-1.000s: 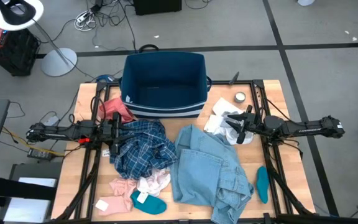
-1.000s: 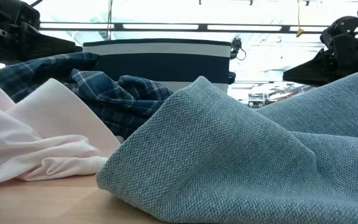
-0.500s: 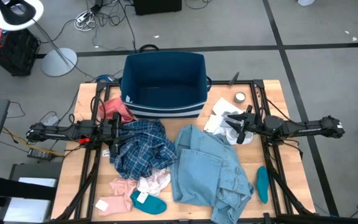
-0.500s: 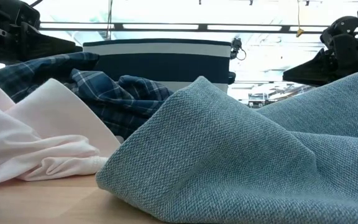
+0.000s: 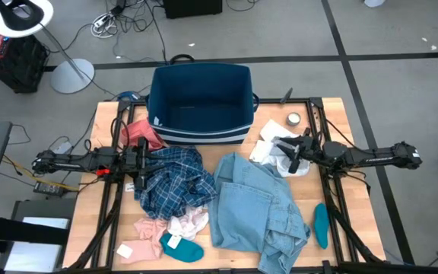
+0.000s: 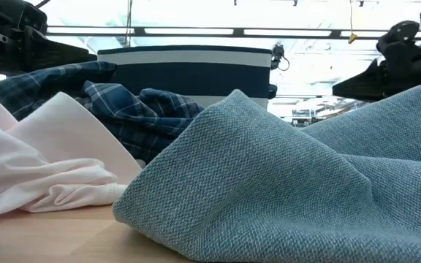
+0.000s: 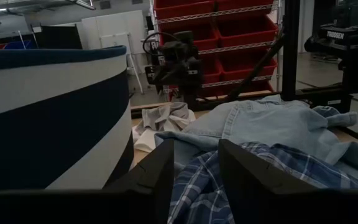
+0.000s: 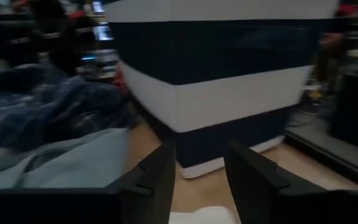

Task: Sort clothes
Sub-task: Put the gray underwear into the blue laundry bin

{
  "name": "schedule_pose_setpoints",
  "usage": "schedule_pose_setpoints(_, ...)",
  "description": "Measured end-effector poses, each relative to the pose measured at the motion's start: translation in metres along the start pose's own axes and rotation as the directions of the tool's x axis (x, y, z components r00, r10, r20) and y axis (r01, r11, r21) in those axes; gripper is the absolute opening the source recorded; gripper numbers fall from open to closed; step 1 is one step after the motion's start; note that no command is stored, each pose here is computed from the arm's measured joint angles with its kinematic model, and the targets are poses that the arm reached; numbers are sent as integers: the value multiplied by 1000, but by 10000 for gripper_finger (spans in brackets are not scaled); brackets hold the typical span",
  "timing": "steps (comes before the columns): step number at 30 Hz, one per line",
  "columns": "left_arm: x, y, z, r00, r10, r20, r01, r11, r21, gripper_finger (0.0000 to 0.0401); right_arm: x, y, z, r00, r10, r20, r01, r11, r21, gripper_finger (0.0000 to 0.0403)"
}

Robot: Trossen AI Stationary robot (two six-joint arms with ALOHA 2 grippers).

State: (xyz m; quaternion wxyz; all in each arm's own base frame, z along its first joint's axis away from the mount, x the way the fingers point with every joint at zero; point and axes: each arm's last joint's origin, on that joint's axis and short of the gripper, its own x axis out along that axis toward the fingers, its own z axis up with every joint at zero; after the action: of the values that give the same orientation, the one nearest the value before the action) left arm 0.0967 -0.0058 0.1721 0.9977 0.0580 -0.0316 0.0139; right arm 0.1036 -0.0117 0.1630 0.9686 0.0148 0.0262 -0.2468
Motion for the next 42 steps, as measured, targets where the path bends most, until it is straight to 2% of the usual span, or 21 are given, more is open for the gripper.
schedule_pose_setpoints(4,0,0,0,1000,0,0,0,1000,0,131,-1,-6,0,978,-209,10,208,976,71,137)
schedule_pose_setpoints(6,0,0,0,1000,0,0,0,1000,0,131,-1,-7,0,967,-256,12,254,963,88,137)
schedule_pose_setpoints(8,0,0,0,1000,0,0,0,1000,0,131,-1,-6,0,976,-218,11,217,972,85,137)
schedule_pose_setpoints(11,0,0,0,1000,0,0,0,1000,0,131,0,-2,0,997,-77,2,77,995,56,137)
schedule_pose_setpoints(12,0,0,0,1000,0,0,0,1000,0,131,0,-2,0,997,-71,0,71,996,55,137)
schedule_pose_setpoints(16,0,0,0,1000,0,0,0,1000,0,131,0,-5,0,985,-170,10,168,981,98,137)
schedule_pose_setpoints(19,0,0,0,1000,0,0,0,1000,0,131,0,-5,3,986,-164,34,159,980,117,137)
schedule_pose_setpoints(21,0,0,0,1000,0,0,0,1000,0,131,-1,-4,8,989,-145,16,143,985,93,137)
schedule_pose_setpoints(27,0,0,0,1000,0,0,0,1000,0,131,-13,-9,53,981,-168,-99,174,983,58,137)
schedule_pose_setpoints(30,0,0,0,1000,0,0,0,1000,0,131,-23,-13,82,971,-179,-159,197,975,104,137)
schedule_pose_setpoints(34,0,0,0,1000,0,0,0,1000,0,131,-36,-19,106,929,-192,-318,243,961,130,137)
schedule_pose_setpoints(38,0,0,0,1000,0,0,0,1000,0,131,-39,-19,114,863,-185,-471,275,953,128,137)
schedule_pose_setpoints(42,0,0,0,1000,0,0,0,1000,0,131,-35,-15,111,748,-163,-644,318,939,131,137)
